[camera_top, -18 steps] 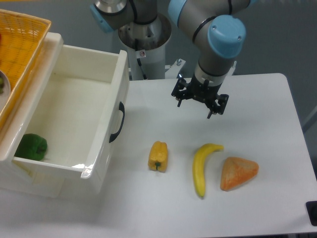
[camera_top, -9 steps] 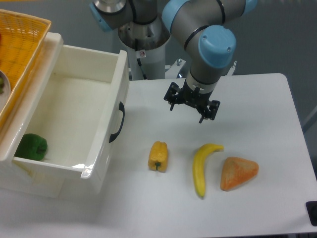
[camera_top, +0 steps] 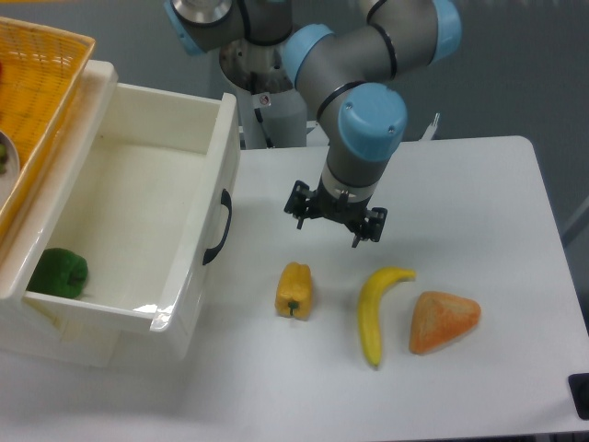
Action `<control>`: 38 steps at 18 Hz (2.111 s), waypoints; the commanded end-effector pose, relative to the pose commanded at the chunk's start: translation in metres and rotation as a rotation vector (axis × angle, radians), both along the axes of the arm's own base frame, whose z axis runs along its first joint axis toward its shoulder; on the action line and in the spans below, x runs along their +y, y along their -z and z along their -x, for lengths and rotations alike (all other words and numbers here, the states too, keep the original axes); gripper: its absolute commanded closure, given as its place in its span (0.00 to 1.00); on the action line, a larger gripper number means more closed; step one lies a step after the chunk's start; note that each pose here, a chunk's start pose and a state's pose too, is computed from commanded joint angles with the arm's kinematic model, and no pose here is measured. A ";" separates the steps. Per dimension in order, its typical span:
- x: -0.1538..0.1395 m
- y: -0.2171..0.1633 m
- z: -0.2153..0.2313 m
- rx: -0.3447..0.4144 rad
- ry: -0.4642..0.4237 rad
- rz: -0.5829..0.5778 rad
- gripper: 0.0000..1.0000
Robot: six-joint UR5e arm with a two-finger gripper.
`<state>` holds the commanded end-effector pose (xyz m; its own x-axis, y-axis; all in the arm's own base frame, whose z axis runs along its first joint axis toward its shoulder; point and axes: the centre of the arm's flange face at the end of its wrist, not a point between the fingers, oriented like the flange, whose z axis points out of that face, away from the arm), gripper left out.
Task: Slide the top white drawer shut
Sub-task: 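Move the gripper down toward the front face of the open white drawer, then bring the gripper against the drawer front beside its black handle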
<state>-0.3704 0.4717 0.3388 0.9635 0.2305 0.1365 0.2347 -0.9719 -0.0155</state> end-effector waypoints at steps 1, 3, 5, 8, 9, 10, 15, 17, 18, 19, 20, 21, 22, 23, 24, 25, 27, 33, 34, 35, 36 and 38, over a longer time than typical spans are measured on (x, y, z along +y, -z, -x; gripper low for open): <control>0.002 0.004 0.000 -0.008 -0.011 0.002 0.00; 0.006 0.005 -0.004 -0.012 -0.026 0.005 0.00; 0.010 0.016 -0.005 -0.026 -0.020 0.017 0.00; 0.017 0.031 -0.008 -0.047 -0.008 0.032 0.00; 0.019 0.034 -0.008 -0.050 -0.004 0.035 0.00; 0.019 0.036 -0.009 -0.052 -0.002 0.037 0.00; 0.031 0.046 -0.024 -0.066 0.029 0.050 0.00; 0.035 0.050 -0.028 -0.067 0.041 0.055 0.00; 0.035 0.051 -0.029 -0.068 0.040 0.057 0.00; 0.035 0.051 -0.029 -0.070 0.038 0.057 0.00; 0.036 0.052 -0.030 -0.071 0.040 0.058 0.00; 0.037 0.053 -0.031 -0.072 0.044 0.059 0.00; 0.039 0.053 -0.034 -0.072 0.050 0.059 0.00; 0.039 0.053 -0.034 -0.073 0.052 0.058 0.00; 0.040 0.053 -0.034 -0.072 0.052 0.057 0.00; 0.040 0.053 -0.035 -0.072 0.053 0.057 0.00; 0.043 0.052 -0.038 -0.072 0.061 0.057 0.00; 0.046 0.051 -0.041 -0.086 0.054 0.040 0.00; 0.047 0.050 -0.042 -0.085 0.055 0.040 0.00; 0.049 0.050 -0.045 -0.085 0.058 0.040 0.00; 0.050 0.050 -0.045 -0.084 0.060 0.039 0.00; 0.050 0.050 -0.046 -0.085 0.058 0.039 0.00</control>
<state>-0.3241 0.5219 0.2892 0.9608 0.1811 0.2101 0.1766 -0.9835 0.0399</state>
